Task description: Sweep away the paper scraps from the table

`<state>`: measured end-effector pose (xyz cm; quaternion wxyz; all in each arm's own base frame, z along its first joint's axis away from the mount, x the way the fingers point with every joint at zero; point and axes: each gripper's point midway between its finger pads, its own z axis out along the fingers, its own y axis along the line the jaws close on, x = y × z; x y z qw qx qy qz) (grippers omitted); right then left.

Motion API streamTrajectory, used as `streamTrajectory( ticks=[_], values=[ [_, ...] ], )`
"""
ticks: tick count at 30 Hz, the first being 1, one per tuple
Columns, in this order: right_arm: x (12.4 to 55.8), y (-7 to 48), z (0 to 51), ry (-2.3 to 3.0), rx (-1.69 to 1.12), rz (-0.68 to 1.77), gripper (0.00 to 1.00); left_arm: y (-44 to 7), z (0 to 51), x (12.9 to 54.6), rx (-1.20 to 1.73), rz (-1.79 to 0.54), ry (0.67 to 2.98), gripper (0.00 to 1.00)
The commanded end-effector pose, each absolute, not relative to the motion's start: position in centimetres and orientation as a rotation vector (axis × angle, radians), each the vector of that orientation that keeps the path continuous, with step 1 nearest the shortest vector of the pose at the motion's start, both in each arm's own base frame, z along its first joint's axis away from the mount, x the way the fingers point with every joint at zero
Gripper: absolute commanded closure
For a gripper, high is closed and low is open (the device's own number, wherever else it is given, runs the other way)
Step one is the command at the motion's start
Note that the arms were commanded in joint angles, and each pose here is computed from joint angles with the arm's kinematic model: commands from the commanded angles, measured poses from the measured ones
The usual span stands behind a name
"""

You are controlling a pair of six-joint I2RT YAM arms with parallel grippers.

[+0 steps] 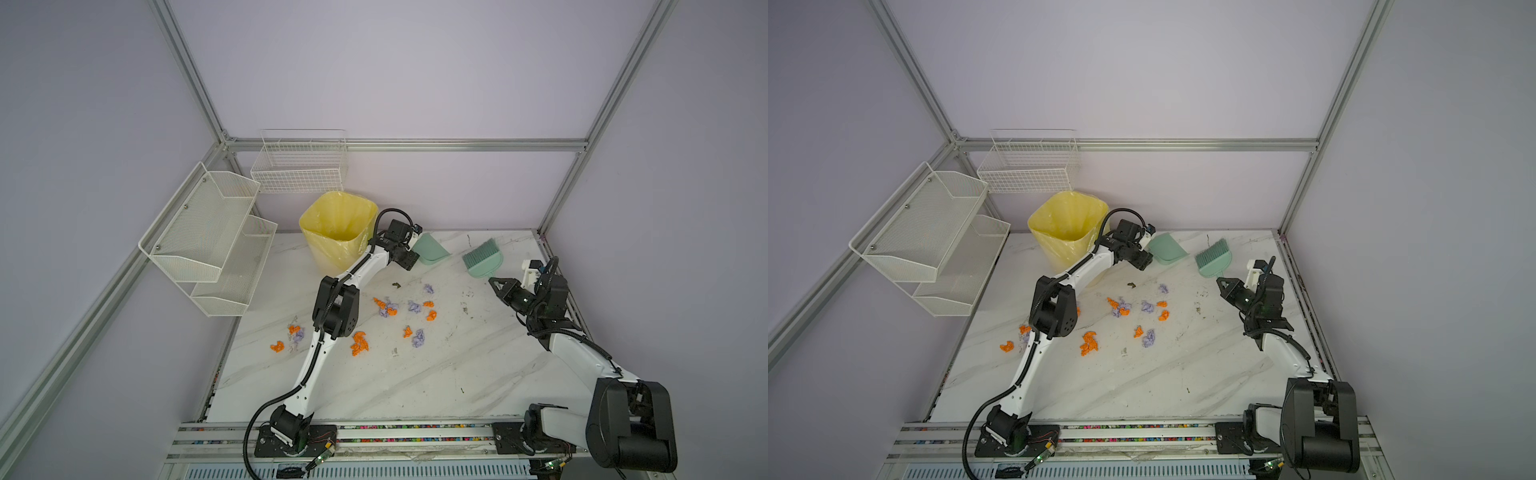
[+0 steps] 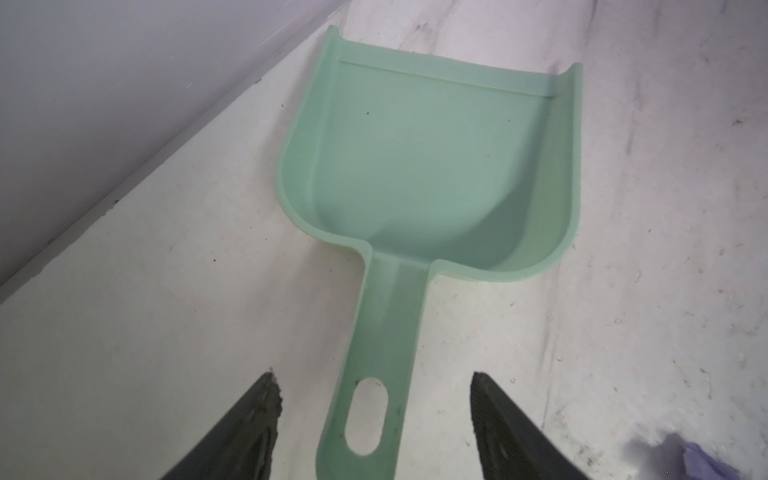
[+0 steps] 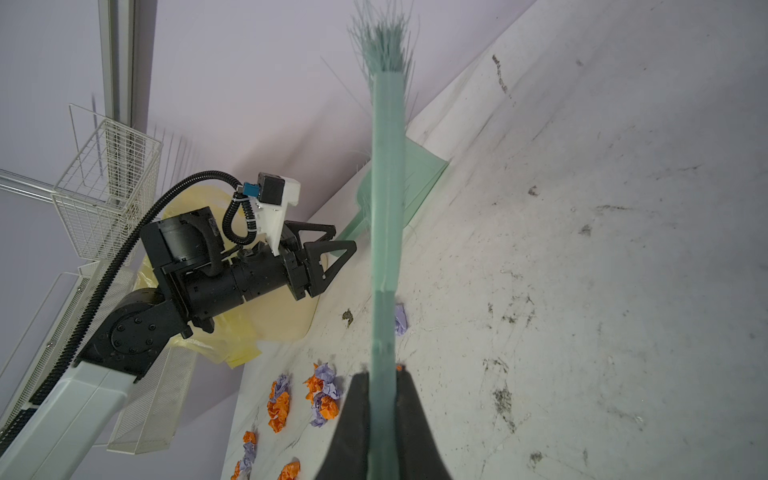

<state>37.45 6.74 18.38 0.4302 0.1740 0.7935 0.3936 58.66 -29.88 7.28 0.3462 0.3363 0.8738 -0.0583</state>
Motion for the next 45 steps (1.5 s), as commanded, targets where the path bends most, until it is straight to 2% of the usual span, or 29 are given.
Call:
streamTrajectory(
  ticks=[1,9,19,27,35,39,45],
  values=[
    [37.7,6.8,19.4,1.940,0.391,0.988,1.00,-29.5,8.3,59.9,0.885,-0.107,2.223,0.29],
    [37.6,6.8,19.2,1.942,0.393,0.984,1.00,-29.9,8.5,59.7,0.889,-0.137,2.217,0.43],
    [37.5,6.8,19.0,1.942,0.392,0.986,1.00,-30.3,10.7,60.3,0.866,-0.146,2.163,0.46],
    [37.5,6.8,18.9,1.945,0.391,0.987,1.00,-30.9,11.1,59.4,0.897,-0.171,2.157,0.75],
    [37.4,6.9,19.3,1.935,0.388,0.992,1.00,-31.6,11.3,56.7,0.898,-0.227,2.203,0.95],
    [37.3,7.0,19.4,1.927,0.388,1.006,1.00,-31.9,11.2,54.4,0.871,-0.289,2.259,0.96],
    [36.8,7.2,19.8,1.918,0.379,1.015,1.00,-31.6,9.1,51.2,0.842,-0.338,2.366,0.87]
  ],
)
